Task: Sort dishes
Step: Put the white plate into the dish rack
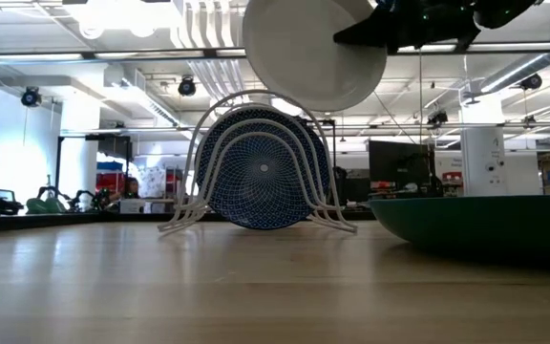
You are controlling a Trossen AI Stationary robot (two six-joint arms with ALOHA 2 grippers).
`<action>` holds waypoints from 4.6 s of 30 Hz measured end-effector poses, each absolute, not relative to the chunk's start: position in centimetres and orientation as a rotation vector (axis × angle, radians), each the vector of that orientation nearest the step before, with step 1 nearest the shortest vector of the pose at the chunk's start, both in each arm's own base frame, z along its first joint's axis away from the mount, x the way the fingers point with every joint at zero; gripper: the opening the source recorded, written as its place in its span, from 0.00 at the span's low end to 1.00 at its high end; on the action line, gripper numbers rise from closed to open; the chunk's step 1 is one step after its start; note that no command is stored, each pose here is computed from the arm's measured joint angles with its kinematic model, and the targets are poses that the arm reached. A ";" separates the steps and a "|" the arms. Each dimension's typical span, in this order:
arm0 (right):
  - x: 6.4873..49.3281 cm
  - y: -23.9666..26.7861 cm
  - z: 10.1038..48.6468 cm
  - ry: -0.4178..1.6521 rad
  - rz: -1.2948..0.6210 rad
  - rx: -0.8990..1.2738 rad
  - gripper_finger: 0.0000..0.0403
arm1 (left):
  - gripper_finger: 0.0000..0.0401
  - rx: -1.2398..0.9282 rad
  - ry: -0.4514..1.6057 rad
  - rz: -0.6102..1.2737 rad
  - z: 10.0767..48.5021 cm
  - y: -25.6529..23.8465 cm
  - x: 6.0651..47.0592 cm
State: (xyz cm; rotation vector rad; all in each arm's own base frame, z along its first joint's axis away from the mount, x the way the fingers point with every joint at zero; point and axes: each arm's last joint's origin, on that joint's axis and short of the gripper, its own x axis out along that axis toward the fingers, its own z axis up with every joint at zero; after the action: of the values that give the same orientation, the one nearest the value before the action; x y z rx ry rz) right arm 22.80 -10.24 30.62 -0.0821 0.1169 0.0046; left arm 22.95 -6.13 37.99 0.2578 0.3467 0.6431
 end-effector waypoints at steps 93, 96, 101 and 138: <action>25.1 -7.4 26.7 0.251 -0.109 -0.068 0.14 | 0.29 0.229 0.336 0.647 38.0 -6.1 22.9; 25.3 -7.3 26.4 0.262 -0.102 -0.066 0.14 | 0.29 0.229 0.336 0.647 38.0 -6.1 23.0; 26.4 -7.4 24.8 0.315 -0.093 -0.051 0.14 | 0.29 0.226 0.336 0.647 38.0 -6.1 23.0; 29.8 -8.0 20.7 0.397 -0.072 -0.019 0.14 | 0.29 0.240 0.370 0.649 37.1 -6.4 23.7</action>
State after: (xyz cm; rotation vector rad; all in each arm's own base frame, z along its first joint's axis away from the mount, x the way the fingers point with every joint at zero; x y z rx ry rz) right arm 29.81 -7.99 20.69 -0.0188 0.3969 -0.0717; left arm 23.66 -6.41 37.12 0.2398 0.3696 0.6490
